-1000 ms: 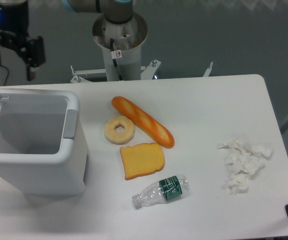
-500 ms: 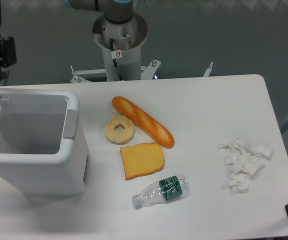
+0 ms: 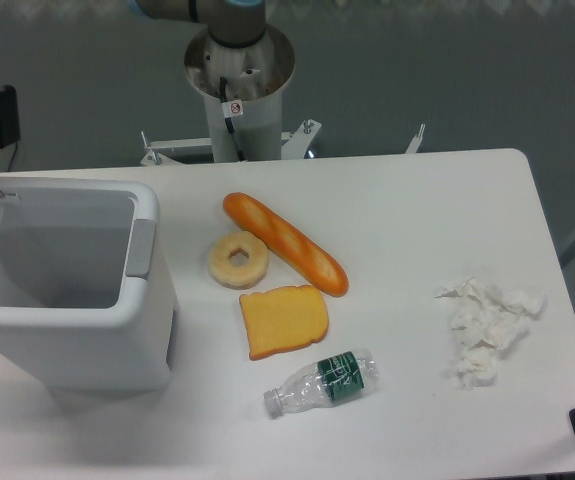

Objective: Close the trash can
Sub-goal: 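Position the gripper behind the raised lid of the trash can, then push the lid forward and down onto the trash can opening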

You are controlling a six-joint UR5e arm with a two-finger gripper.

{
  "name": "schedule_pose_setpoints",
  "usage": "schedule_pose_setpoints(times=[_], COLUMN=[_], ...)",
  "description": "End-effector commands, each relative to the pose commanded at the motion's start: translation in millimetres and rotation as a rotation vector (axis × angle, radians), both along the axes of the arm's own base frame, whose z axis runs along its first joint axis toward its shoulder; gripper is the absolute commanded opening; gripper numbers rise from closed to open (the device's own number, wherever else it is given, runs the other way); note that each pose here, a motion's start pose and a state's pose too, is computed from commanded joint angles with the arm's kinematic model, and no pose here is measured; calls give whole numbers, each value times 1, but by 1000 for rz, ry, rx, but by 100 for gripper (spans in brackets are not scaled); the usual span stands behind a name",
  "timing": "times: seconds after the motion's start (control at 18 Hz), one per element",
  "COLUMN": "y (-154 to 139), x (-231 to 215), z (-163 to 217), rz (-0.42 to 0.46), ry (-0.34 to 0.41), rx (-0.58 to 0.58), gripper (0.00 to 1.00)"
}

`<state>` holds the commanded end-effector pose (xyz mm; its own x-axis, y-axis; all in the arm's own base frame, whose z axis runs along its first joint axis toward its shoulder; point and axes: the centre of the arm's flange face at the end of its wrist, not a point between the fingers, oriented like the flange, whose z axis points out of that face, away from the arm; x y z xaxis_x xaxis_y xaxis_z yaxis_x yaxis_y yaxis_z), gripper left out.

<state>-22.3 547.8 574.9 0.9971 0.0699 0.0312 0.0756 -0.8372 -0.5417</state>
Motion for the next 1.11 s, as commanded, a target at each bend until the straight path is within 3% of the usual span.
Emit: schedule_pose_setpoints(times=[0.67, 1.11], y=[-16, 0], x=[-68, -117], z=[11, -30], rz=[127, 191], ry=[6, -8], rx=[20, -55], gripper=[100, 100])
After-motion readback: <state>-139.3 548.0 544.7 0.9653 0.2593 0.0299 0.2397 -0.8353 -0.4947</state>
